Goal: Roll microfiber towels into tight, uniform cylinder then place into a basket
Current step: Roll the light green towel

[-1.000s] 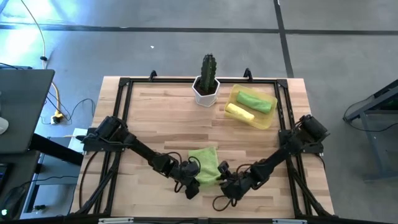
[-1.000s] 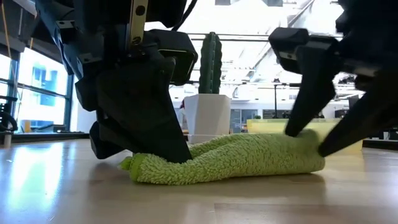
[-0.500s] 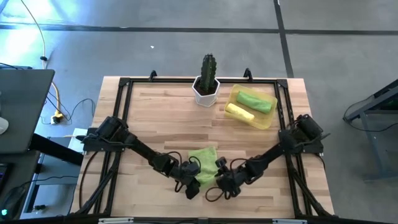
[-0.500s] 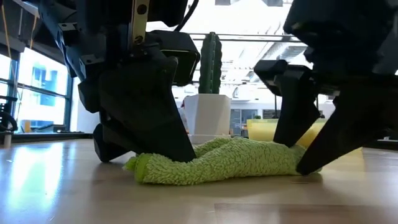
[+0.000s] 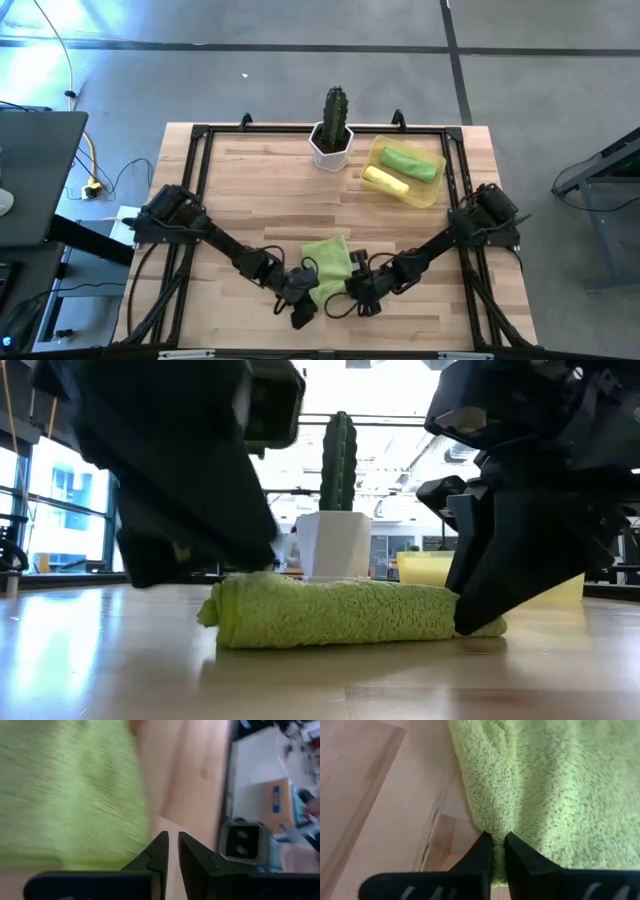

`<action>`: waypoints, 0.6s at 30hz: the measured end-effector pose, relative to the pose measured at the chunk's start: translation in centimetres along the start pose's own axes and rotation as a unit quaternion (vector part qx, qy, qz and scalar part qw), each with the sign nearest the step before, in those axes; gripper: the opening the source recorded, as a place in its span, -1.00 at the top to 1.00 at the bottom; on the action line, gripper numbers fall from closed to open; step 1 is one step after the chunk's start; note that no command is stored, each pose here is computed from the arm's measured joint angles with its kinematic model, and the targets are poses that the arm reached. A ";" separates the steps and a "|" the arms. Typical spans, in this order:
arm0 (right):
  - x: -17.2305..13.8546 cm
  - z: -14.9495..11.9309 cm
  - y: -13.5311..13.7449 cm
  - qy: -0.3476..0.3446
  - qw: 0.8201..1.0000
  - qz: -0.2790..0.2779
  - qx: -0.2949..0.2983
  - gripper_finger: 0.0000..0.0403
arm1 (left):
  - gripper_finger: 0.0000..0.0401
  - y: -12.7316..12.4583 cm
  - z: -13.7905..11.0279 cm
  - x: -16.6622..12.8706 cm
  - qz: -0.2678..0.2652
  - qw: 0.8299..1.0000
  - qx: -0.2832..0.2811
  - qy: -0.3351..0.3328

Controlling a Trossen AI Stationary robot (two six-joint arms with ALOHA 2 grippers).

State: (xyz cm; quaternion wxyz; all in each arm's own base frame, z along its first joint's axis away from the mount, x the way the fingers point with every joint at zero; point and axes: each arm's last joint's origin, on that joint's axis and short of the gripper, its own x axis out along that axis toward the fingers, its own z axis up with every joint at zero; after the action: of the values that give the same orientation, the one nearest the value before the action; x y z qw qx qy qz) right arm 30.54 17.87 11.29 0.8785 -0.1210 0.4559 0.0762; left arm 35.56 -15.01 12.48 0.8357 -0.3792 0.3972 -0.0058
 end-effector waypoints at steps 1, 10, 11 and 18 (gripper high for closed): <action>0.0 0.0 -0.1 0.001 1.000 0.004 0.000 0.95 | 0.84 -0.3 -0.1 -0.2 -0.007 1.000 0.002 0.004; 0.4 0.9 -2.3 0.009 0.983 0.170 0.073 0.97 | 0.84 -2.2 -0.5 -1.7 -0.013 0.993 0.117 -0.032; 0.5 1.0 -2.7 0.011 0.977 0.191 0.093 0.98 | 0.84 -2.3 -0.7 -1.7 -0.003 0.988 0.151 -0.044; 1.0 1.2 -5.3 0.045 0.931 0.280 0.231 0.99 | 0.83 -2.7 -2.5 -1.8 0.080 0.944 0.312 -0.073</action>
State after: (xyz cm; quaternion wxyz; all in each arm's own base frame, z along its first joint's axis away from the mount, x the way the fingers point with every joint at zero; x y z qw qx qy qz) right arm 33.37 13.14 11.91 0.8037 0.2148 0.5150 0.2065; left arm 33.41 -17.95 14.38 0.9366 -0.0662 0.3424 -0.0345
